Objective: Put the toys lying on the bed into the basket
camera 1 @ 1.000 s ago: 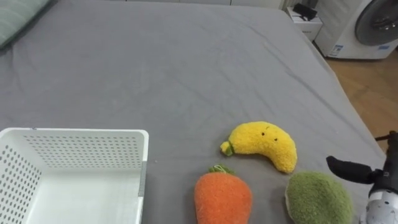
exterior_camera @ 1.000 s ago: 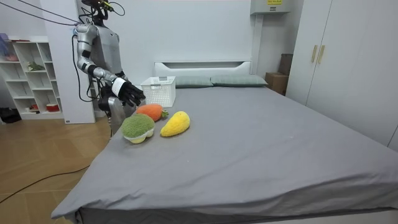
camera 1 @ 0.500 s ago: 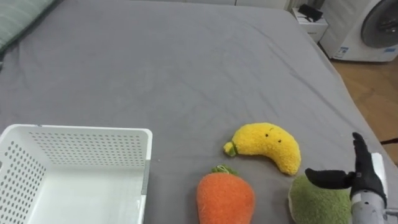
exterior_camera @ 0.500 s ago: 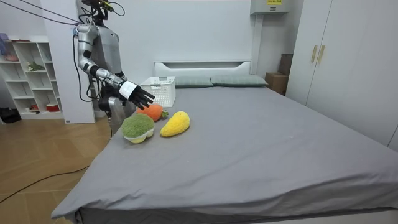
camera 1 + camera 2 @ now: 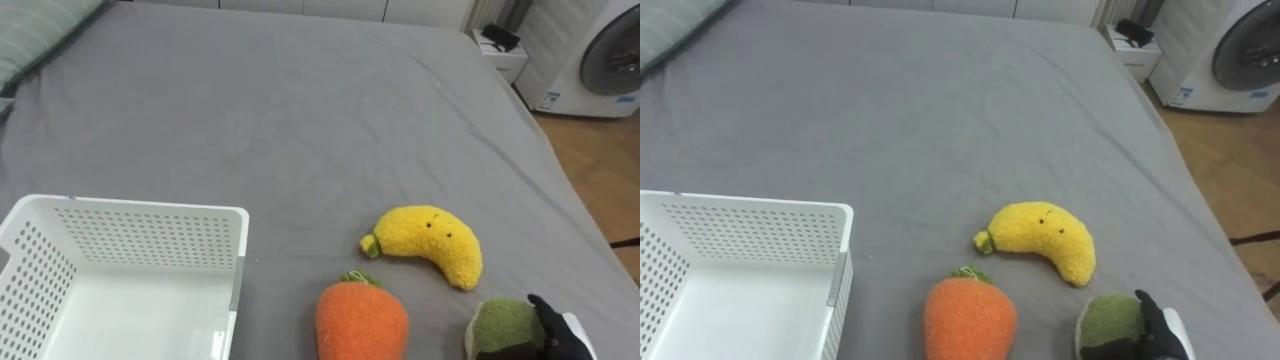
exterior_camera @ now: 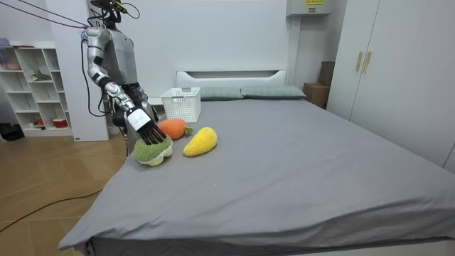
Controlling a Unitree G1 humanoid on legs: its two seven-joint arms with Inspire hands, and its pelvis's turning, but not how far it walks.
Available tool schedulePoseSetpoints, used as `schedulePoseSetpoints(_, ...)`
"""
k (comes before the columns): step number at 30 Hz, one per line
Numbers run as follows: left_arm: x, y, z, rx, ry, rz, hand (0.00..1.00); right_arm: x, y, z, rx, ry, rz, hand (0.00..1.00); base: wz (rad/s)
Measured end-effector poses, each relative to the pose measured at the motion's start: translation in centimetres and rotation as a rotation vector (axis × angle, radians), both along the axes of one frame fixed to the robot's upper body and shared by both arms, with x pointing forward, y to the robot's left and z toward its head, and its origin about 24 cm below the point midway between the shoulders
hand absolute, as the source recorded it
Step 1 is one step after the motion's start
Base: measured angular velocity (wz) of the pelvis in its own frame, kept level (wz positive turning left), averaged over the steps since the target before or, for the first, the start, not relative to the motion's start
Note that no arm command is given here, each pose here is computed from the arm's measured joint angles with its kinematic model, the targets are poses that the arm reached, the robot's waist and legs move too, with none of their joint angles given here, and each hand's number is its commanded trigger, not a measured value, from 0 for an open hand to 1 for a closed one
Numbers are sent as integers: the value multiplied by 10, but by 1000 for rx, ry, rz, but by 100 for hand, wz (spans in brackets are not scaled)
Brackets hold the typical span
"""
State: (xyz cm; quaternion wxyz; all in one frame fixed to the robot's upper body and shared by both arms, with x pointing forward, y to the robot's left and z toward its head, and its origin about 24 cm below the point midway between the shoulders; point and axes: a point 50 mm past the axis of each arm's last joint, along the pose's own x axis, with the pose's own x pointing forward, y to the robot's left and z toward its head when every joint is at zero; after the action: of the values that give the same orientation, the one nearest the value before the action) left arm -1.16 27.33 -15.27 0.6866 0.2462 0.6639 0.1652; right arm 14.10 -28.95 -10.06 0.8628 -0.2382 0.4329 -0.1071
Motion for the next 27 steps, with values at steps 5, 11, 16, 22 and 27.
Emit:
schedulePoseSetpoints(5, 0, 0, 0, 1, 1, 1, 0, -8, -6, -9, 2, 84, 10, 0, 9)
schedulePoseSetpoints(11, 2, -1, 0, -1, -4, 0, 0, -13, -11, -14, -1, 126, 6, 100, 3)
schedulePoseSetpoints(16, 5, -1, -1, -2, -11, -3, 0, -13, -17, -13, -17, 133, -1, 100, 0)
schedulePoseSetpoints(22, 6, -2, -2, -9, -9, -3, 0, -17, -22, -12, -34, 145, -9, 100, 0)
schedulePoseSetpoints(27, 7, -2, -2, -9, -14, -4, 0, -20, -20, -14, -28, 153, -11, 100, 0)
